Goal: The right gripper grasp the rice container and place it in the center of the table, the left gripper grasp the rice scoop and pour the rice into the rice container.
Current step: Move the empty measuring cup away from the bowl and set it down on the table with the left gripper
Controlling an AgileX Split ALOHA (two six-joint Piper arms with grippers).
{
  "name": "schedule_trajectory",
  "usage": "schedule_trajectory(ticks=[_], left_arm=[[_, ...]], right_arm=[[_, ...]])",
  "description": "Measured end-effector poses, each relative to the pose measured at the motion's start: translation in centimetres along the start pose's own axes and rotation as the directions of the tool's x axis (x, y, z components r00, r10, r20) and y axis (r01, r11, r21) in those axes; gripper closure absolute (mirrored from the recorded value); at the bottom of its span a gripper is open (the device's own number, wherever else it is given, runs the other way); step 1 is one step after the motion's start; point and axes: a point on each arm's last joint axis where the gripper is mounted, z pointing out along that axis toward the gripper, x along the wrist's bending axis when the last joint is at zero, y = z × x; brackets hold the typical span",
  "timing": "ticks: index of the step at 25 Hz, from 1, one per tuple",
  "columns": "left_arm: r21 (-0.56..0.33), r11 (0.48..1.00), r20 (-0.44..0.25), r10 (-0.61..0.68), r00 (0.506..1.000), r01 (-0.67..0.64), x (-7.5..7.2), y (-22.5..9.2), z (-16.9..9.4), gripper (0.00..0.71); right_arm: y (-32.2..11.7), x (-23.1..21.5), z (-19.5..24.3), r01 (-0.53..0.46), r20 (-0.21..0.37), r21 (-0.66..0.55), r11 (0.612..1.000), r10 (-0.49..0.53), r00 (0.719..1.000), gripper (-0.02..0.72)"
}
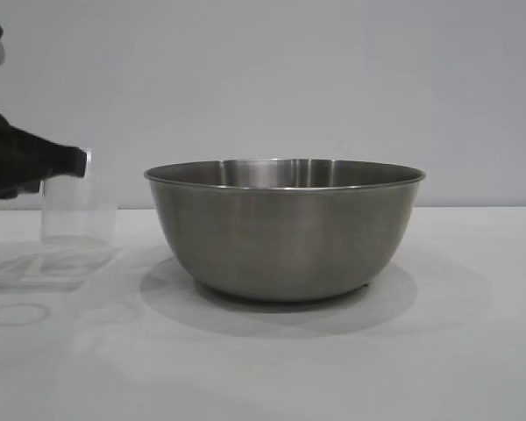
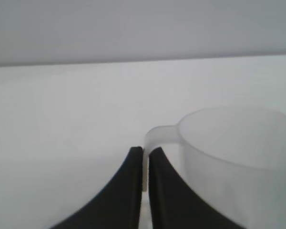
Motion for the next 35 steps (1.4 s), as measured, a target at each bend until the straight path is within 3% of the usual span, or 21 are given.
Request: schedule_trajectory(ticks=[10, 11, 12, 18, 25, 29, 35], left_arm=[[0.017, 1.000, 0.007, 0.017, 1.000, -0.017, 0.0, -1.2, 0.2, 0.710], [0.023, 1.000, 0.009, 0.019, 1.000, -0.020, 0.0, -1.3, 0.1, 0.661], [0.029, 0.999, 0.010, 0.022, 1.000, -0.022, 0.0, -1.4, 0.0, 0.661], [0.064, 0.997, 0.009, 0.035, 0.999, -0.035, 0.4, -2.1, -0.8, 0.422], [0.117, 0.991, 0.010, 0.056, 0.998, -0.056, 1.1, -2.9, -2.6, 0.401], [0.133, 0.987, 0.065, 0.079, 0.995, -0.087, 1.5, -2.6, -5.1, 0.401], [0.058, 0.995, 0.120, 0.070, 0.990, -0.077, 1.8, 0.0, -7.9, 0.401]], right_arm=[[0.0, 0.0, 0.0, 0.000, 0.000, 0.000, 1.000, 0.000, 1.000, 0.178], [0.0, 0.0, 0.0, 0.000, 0.000, 0.000, 1.000, 0.000, 1.000, 0.178], [0.0, 0.0, 0.0, 0.000, 0.000, 0.000, 1.000, 0.000, 1.000, 0.178], [0.0, 0.0, 0.0, 0.000, 0.000, 0.000, 1.000, 0.000, 1.000, 0.178], [0.0, 0.0, 0.0, 0.000, 0.000, 0.000, 1.000, 0.000, 1.000, 0.178], [0.0, 0.0, 0.0, 0.000, 0.000, 0.000, 1.000, 0.000, 1.000, 0.178], [0.0, 0.0, 0.0, 0.000, 0.000, 0.000, 1.000, 0.000, 1.000, 0.178]])
